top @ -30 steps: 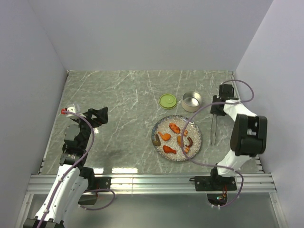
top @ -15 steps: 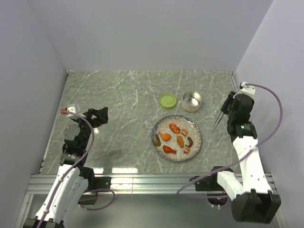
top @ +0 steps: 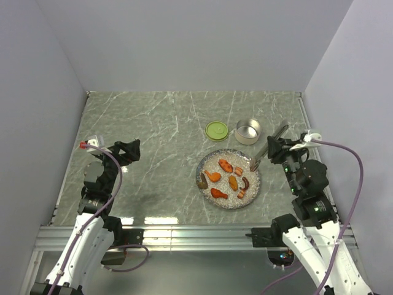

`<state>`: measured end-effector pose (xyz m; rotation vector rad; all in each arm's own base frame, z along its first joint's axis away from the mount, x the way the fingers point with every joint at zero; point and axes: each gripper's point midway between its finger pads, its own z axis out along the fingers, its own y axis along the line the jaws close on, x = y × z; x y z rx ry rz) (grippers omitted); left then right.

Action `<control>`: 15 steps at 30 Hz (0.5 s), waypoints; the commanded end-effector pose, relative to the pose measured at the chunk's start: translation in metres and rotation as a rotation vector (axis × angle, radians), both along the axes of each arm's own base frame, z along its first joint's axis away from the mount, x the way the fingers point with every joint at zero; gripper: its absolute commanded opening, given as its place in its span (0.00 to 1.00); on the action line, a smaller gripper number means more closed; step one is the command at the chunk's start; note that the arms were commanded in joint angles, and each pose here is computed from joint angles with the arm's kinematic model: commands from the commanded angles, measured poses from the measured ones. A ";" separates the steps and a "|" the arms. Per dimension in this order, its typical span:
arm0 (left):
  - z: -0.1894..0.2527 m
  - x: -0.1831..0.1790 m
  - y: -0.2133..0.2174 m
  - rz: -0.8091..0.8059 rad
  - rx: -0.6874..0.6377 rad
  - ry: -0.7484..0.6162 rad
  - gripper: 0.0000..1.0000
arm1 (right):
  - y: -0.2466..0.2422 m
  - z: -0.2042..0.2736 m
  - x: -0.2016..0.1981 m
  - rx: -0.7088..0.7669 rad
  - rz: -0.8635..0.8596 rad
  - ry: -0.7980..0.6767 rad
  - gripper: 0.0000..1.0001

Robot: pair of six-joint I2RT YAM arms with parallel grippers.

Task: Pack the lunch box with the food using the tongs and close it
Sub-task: Pick up the food using the clamp

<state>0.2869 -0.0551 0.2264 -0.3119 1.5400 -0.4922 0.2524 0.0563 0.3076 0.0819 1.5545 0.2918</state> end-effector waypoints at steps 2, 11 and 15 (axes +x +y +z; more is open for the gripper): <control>0.009 0.001 -0.004 -0.027 -0.004 -0.045 0.99 | 0.030 -0.011 0.003 0.027 0.115 -0.061 0.37; 0.012 0.000 -0.003 -0.020 -0.005 -0.062 0.99 | 0.070 -0.009 0.006 -0.007 0.260 -0.144 0.42; 0.013 0.001 -0.003 -0.021 -0.006 -0.067 0.99 | 0.080 -0.005 0.008 -0.025 0.281 -0.188 0.46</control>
